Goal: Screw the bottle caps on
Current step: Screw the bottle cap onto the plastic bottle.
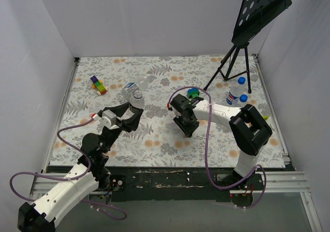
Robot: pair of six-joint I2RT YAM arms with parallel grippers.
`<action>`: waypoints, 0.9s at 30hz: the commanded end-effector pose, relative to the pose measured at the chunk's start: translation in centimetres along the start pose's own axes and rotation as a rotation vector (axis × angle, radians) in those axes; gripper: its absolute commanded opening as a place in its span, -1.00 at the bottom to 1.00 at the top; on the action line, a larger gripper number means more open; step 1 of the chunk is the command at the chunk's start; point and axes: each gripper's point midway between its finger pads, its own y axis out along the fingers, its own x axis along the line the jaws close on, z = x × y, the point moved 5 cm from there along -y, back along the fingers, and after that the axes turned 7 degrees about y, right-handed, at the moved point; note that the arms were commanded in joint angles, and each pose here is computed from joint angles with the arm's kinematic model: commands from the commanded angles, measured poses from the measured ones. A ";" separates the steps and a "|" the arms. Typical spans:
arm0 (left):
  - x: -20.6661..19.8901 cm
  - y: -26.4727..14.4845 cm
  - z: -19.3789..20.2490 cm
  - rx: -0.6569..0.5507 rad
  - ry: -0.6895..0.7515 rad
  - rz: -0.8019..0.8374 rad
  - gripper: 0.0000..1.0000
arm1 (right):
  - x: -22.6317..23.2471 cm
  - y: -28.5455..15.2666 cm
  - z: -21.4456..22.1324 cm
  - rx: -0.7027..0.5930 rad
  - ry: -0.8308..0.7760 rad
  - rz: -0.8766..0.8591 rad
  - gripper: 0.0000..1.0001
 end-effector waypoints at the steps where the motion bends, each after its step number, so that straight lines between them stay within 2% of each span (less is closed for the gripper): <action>1: -0.4 0.6 -1.1 -0.007 0.032 0.045 -1.00 | 0.2 -1.1 -1.1 -0.043 -0.003 0.005 -0.48; 4: -0.8 0.8 -0.3 0.038 0.058 0.089 -1.00 | 0.6 -2.8 -1.6 -0.092 -0.030 -0.044 -0.49; 9: -1.7 1.0 0.6 0.082 0.077 0.177 -1.00 | 1.4 -8.1 -3.0 -0.245 -0.079 -0.143 -0.51; 14: -2.6 0.8 1.3 0.107 0.122 0.275 -1.00 | 2.4 -14.7 -3.7 -0.419 -0.193 -0.276 -0.52; 19: -3.6 0.6 2.4 0.146 0.161 0.383 -1.00 | 3.1 -20.9 -3.8 -0.531 -0.285 -0.364 -0.53; 27: -4.6 0.6 3.7 0.219 0.165 0.493 -1.00 | 4.4 -28.0 -3.5 -0.700 -0.489 -0.498 -0.54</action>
